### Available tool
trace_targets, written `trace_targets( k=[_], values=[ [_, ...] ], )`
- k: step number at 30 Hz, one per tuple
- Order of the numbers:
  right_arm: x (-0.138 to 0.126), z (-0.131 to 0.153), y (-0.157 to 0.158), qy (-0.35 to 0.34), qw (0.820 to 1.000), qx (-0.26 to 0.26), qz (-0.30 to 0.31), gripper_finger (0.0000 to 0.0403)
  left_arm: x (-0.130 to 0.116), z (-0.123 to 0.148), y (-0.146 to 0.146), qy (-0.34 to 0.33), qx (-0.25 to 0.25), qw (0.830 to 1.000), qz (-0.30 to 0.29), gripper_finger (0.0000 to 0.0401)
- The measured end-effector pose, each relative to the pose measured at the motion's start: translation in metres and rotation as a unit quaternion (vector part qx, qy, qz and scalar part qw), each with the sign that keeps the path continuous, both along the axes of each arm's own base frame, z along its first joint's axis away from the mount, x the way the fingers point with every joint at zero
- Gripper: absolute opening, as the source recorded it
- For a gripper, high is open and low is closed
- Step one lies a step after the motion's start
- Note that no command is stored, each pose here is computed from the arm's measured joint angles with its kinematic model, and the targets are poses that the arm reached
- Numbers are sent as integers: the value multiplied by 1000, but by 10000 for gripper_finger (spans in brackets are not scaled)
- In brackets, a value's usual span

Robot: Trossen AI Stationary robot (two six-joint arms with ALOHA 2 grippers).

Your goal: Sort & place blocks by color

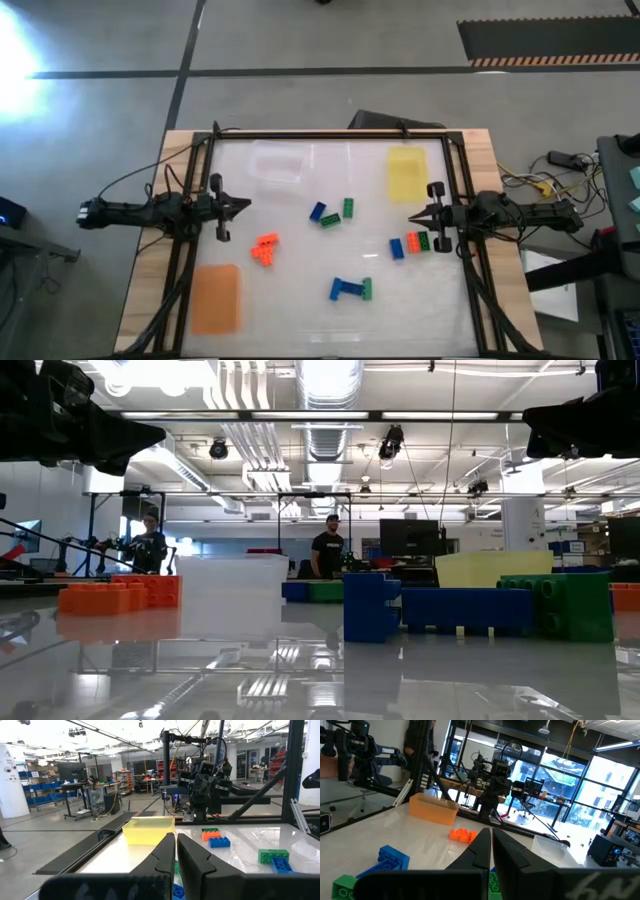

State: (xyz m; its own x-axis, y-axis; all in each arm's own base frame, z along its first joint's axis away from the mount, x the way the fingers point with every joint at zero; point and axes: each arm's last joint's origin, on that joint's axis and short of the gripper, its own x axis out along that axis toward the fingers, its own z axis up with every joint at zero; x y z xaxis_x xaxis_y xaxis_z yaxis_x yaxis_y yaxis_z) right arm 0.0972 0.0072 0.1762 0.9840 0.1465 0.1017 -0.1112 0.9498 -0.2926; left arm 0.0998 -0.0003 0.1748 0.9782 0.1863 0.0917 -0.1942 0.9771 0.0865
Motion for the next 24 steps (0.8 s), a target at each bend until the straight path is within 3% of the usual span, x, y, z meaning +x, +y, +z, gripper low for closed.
trace_targets(
  k=[2, 6, 9, 11, 15, 17, 24],
  values=[
    [0, 0, 0, 2, 1000, 13, 2, 9, 0, 0, 0, 0, 0, 1000, 0, 4],
    [0, 0, 0, 22, 986, 162, 16, 9, 0, 0, 0, -1, 0, 1000, 0, 4],
    [0, 1, 0, 26, 976, 214, 18, 9, 0, 1, 0, -3, -1, 1000, 0, 4],
    [0, 1, 0, 28, 973, 229, 19, 9, 0, 2, 0, -16, -17, 1000, -2, 4],
    [0, 1, 0, 29, 973, 230, 20, 9, -1, 8, 0, -67, -139, 988, -19, 4],
    [0, 1, 0, 29, 973, 230, 20, 9, -1, 10, 0, -82, -177, 980, -25, 4],
    [0, 1, -1, 28, 973, 230, 16, 9, -2, 11, 1, -94, -180, 979, -14, 4]
  ],
)
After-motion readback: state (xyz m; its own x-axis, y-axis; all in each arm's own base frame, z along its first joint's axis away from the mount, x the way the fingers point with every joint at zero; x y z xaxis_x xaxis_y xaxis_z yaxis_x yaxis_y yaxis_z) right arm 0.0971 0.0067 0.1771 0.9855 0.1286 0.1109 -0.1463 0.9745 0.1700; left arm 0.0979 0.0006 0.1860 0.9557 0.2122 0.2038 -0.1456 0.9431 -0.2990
